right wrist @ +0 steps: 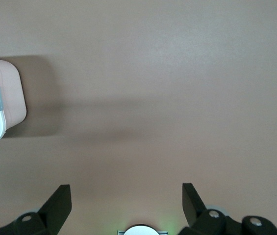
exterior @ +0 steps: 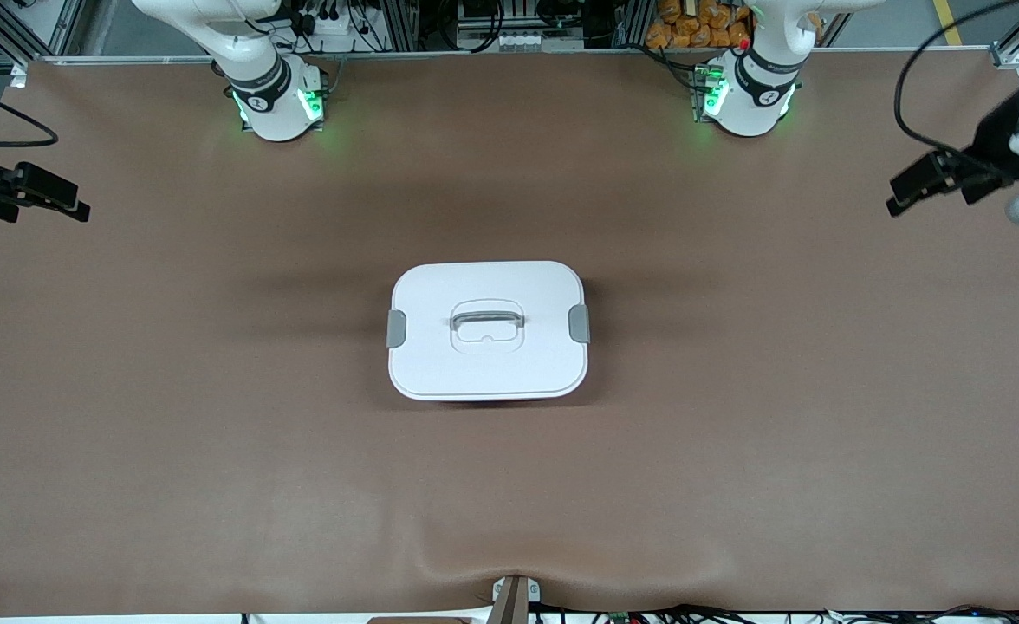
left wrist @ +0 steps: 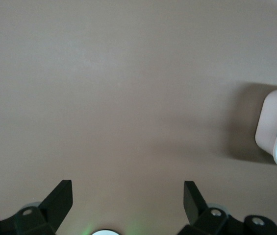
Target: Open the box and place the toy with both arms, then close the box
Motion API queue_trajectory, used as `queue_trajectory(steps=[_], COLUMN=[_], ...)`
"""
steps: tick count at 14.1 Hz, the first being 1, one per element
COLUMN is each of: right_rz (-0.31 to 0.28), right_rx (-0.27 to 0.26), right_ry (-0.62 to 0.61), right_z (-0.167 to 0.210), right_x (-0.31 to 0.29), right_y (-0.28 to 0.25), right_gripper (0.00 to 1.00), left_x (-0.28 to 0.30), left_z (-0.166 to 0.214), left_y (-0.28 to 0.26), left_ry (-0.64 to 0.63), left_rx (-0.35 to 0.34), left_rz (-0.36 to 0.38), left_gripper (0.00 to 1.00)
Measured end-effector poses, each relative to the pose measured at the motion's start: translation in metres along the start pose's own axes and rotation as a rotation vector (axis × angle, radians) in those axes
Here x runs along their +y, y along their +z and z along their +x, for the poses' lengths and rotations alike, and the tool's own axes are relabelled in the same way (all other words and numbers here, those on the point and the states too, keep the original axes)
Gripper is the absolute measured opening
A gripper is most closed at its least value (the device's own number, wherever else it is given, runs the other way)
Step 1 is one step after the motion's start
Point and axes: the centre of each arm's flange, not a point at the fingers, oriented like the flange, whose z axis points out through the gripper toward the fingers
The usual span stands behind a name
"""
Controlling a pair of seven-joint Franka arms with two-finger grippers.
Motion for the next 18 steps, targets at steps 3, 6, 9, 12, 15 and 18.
queue_trajectory(steps=[3,6,9,12,15,18], right_rz=[0.000,0.000,0.000,0.000,0.001,0.001], right_rx=[0.000,-0.001,-0.007,-0.010,-0.014,-0.014], right_ry=[0.000,-0.001,-0.001,-0.002,-0.002,-0.004], right_z=[0.000,0.000,-0.001,-0.001,-0.001,-0.001], right_x=[0.000,0.000,-0.001,-0.001,-0.001,-0.002], right_y=[0.000,0.000,0.001,0.001,0.001,0.001], right_gripper=[1.00,1.00,1.00,1.00,1.00,1.00], left_x=[0.003,0.003,0.005,0.004,0.003,0.002], left_z=[-0.019,-0.020,-0.020,-0.020,-0.019,-0.019], left_y=[-0.005,-0.004,-0.005,-0.005,-0.007,-0.010], left_ry=[0.014,0.015,0.018,0.018,0.016,0.015], left_rx=[0.010,0.014,0.021,0.023,0.026,0.033], left_rz=[0.000,0.000,-0.002,-0.002,-0.003,-0.004], left_gripper=[1.00,1.00,1.00,1.00,1.00,1.00])
